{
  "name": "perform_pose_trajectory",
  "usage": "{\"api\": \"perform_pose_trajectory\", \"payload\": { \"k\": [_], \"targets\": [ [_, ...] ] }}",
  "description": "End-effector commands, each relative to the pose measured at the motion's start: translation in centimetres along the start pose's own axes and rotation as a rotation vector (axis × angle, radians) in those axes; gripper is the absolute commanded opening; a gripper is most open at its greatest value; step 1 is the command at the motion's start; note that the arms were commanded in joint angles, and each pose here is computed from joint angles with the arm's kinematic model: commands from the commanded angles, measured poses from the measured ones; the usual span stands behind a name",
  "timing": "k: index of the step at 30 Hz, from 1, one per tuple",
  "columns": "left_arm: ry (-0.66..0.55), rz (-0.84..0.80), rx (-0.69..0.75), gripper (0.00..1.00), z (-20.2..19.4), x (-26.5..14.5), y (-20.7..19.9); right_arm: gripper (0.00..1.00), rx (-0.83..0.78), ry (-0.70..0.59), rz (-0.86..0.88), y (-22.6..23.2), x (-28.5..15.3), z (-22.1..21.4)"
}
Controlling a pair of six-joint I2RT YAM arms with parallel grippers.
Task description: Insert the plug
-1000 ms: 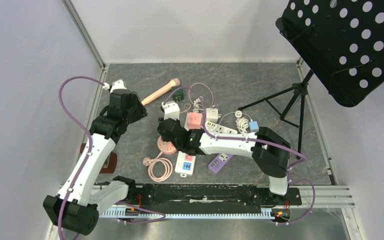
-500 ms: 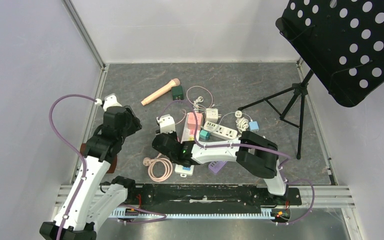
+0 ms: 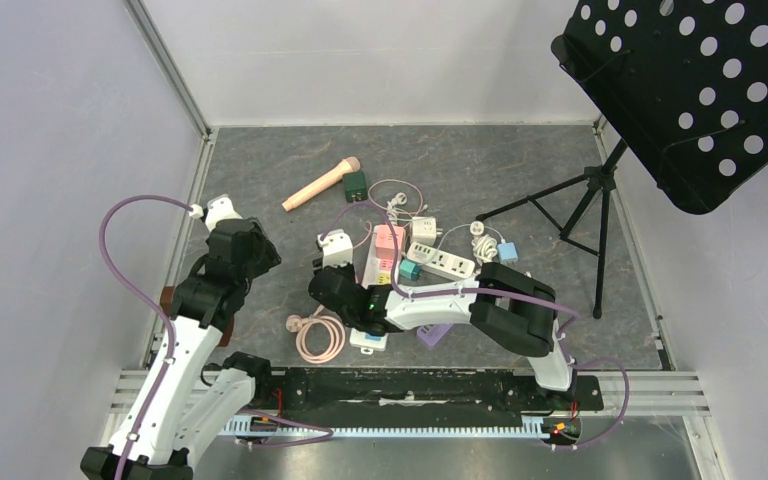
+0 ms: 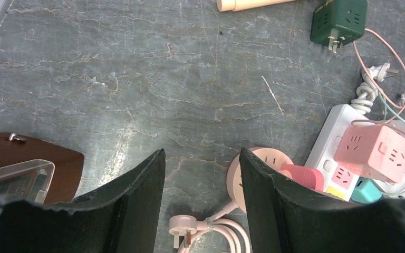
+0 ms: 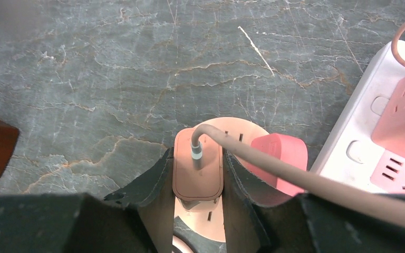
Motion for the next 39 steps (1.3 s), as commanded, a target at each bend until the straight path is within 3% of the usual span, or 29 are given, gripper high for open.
{"api": "perform_pose_trajectory", "payload": {
  "k": [1, 16, 28, 39],
  "targets": [
    [-0.032, 0.033, -0.019, 0.60, 0.6, 0.1, 0.5, 0.00, 0.046, -0.072, 0.016, 1.0, 0.3, 1.8],
    [-0.042, 0.039, -0.025, 0.60, 0.4, 0.0, 0.8, 0.00, 0.022, -0.041, -0.034, 0.7, 2.0, -0.6],
    [-0.064, 0.049, -0.031, 0.60, 0.8, -0.4, 1.1, 0.00, 0.052, -0.120, 0.013, 1.7, 0.1, 2.9],
    [-0.081, 0.057, -0.035, 0.60, 0.9, -0.6, 1.4, 0.00, 0.045, -0.124, 0.019, 2.3, 0.9, 2.3]
  ]
}}
Point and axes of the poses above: each gripper's point midway between its finger pads, its own x axis out along the fingers, its own y axis along the line the jaws close on, z = x × y, the point moved 1 cm from there along -x, back along the fingers, and after that the axes turned 10 degrees about x, right-handed, at the moved point
